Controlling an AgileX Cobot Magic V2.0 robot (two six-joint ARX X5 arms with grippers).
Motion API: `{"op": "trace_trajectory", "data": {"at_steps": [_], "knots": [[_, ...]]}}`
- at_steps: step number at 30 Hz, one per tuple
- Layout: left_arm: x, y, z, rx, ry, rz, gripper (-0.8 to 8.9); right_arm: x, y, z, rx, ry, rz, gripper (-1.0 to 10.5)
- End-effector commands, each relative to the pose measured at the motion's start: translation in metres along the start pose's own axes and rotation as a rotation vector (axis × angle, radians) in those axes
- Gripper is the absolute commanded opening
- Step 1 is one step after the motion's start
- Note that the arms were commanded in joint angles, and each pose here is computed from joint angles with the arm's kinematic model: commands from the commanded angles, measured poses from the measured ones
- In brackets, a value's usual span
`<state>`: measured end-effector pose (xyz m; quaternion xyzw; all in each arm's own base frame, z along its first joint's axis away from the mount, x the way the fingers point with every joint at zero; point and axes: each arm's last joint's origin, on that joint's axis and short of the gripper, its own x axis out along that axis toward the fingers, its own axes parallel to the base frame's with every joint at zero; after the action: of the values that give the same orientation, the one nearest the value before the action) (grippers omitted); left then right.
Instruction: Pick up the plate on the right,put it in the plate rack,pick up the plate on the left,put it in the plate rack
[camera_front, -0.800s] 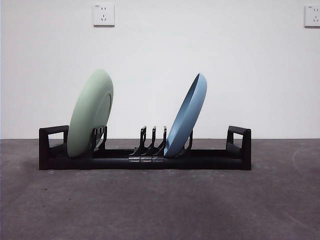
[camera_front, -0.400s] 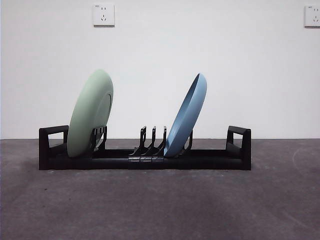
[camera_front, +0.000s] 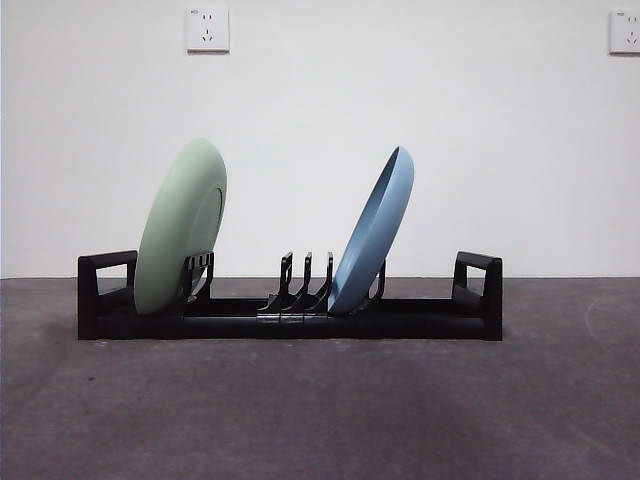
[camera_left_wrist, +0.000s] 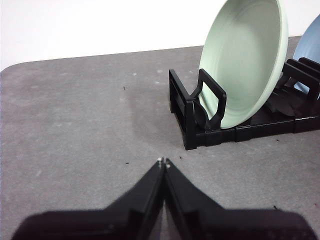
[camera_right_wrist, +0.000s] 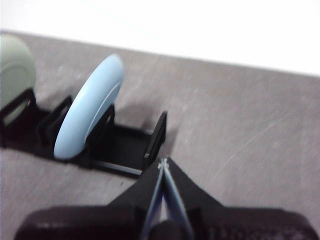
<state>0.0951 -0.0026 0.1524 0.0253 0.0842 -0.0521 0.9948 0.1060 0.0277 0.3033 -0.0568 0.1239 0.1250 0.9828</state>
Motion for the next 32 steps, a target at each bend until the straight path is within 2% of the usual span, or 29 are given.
{"op": "trace_trajectory", "data": {"at_steps": [1, 6, 11, 20, 32], "knots": [[0.002, 0.000, -0.005, 0.006, 0.006, 0.000, -0.03, -0.008, -0.002, -0.014, -0.024, -0.057, 0.018, 0.0], [0.002, 0.000, -0.005, 0.006, 0.006, 0.000, -0.03, -0.014, -0.005, -0.048, -0.019, -0.183, -0.018, 0.0], [0.002, 0.000, -0.005, 0.007, 0.006, 0.001, -0.03, -0.004, -0.003, -0.085, 0.014, -0.230, -0.037, 0.0], [0.002, 0.000, -0.005, 0.006, 0.006, 0.000, -0.03, 0.018, -0.001, -0.133, 0.112, -0.167, -0.024, 0.0], [0.002, 0.000, -0.005, 0.006, 0.006, 0.000, -0.03, 0.027, 0.001, -0.154, 0.214, -0.080, -0.013, 0.0]]}}
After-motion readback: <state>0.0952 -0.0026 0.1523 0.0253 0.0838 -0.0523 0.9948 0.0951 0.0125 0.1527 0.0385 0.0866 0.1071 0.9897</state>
